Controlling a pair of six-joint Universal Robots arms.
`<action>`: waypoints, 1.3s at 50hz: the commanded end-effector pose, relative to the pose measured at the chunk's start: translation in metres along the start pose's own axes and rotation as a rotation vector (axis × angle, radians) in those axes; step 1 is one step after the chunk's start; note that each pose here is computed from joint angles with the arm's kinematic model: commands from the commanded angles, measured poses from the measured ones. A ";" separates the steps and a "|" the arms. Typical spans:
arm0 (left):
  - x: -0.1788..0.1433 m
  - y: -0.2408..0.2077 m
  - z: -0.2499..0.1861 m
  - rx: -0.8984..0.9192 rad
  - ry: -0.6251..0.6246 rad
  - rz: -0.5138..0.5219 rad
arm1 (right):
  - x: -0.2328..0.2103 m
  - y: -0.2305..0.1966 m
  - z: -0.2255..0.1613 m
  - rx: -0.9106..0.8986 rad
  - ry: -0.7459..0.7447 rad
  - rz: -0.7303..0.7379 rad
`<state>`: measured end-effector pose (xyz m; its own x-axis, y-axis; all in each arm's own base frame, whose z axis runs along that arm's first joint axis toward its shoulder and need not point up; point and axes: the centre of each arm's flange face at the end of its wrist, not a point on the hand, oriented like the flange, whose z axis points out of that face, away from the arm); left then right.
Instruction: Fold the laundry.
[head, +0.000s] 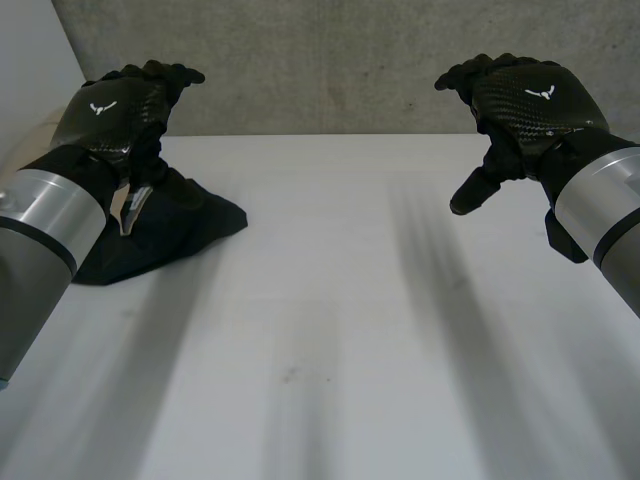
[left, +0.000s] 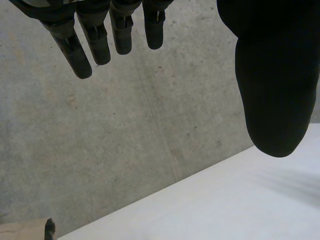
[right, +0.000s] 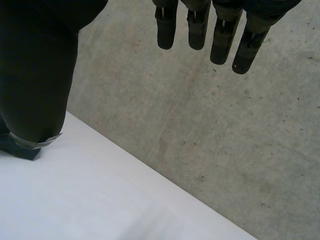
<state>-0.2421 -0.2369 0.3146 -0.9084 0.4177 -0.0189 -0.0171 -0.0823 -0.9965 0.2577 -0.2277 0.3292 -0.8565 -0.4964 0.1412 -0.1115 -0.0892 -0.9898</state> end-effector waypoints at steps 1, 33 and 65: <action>-0.004 0.003 0.008 0.011 -0.009 0.005 | 0.000 0.001 0.000 -0.004 -0.002 0.000; -0.207 0.191 0.133 -0.236 -0.282 0.419 | -0.002 0.030 0.013 -0.090 -0.015 -0.060; -0.029 0.049 0.104 0.192 0.036 0.355 | -0.002 0.038 0.019 -0.115 -0.014 -0.059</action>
<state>-0.1997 -0.4123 0.2344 -0.8731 0.2067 -0.4416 0.3693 -0.3111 -0.8757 0.2657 -0.2459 0.2874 -0.8358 -0.5126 0.1967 -0.2236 -0.0093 -0.9746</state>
